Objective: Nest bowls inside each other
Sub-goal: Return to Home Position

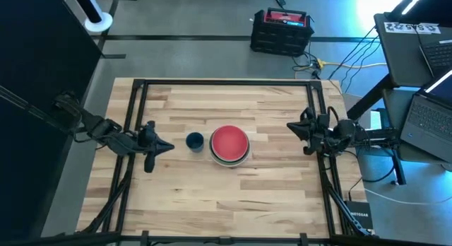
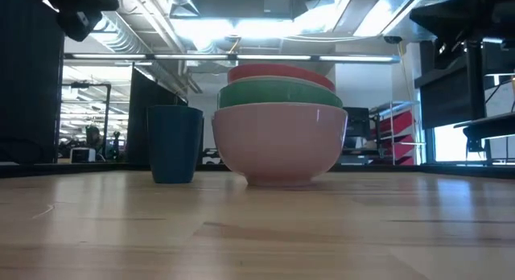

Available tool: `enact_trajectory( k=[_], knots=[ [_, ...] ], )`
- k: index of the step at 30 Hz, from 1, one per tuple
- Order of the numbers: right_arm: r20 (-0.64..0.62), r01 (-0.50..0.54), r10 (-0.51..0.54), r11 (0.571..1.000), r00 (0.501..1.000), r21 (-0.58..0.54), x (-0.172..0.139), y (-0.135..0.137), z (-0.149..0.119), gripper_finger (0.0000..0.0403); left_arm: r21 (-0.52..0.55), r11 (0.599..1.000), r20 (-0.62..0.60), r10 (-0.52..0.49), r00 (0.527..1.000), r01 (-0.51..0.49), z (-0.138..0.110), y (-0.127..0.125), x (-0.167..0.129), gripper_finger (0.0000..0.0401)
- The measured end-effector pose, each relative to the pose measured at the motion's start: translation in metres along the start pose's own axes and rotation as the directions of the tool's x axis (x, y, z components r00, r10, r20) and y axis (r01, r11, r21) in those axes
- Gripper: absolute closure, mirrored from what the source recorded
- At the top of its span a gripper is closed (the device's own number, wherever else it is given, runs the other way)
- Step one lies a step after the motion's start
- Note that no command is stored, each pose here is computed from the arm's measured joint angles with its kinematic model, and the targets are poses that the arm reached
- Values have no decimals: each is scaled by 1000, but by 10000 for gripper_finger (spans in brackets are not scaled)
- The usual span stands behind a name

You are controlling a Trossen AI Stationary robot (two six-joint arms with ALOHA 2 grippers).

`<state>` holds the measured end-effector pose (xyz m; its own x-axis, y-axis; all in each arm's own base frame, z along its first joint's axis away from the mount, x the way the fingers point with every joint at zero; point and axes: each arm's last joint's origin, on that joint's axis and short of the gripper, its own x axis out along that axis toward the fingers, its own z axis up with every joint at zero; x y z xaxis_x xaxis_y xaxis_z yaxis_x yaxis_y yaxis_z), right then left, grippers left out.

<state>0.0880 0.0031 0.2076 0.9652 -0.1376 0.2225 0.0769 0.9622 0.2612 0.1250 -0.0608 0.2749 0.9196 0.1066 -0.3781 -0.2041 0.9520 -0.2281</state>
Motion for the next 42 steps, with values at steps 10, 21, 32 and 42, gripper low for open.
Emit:
enact_trajectory(
  k=[10,21,32,42],
  knots=[
    [-62,14,-17,998,998,-54,1,-5,-22,403,-18,1000,20,-12,1000,12,2,3,-5,401],
    [-179,-58,40,994,983,-94,0,-6,-37,403,-49,999,37,-22,999,24,4,5,-9,401],
    [-261,-221,194,972,946,-81,-2,-2,-42,403,-54,998,36,-21,999,23,4,5,-9,401],
    [-273,-221,188,971,943,-94,-1,-2,-44,403,-45,999,37,-21,999,23,4,5,-9,401]
  ],
)
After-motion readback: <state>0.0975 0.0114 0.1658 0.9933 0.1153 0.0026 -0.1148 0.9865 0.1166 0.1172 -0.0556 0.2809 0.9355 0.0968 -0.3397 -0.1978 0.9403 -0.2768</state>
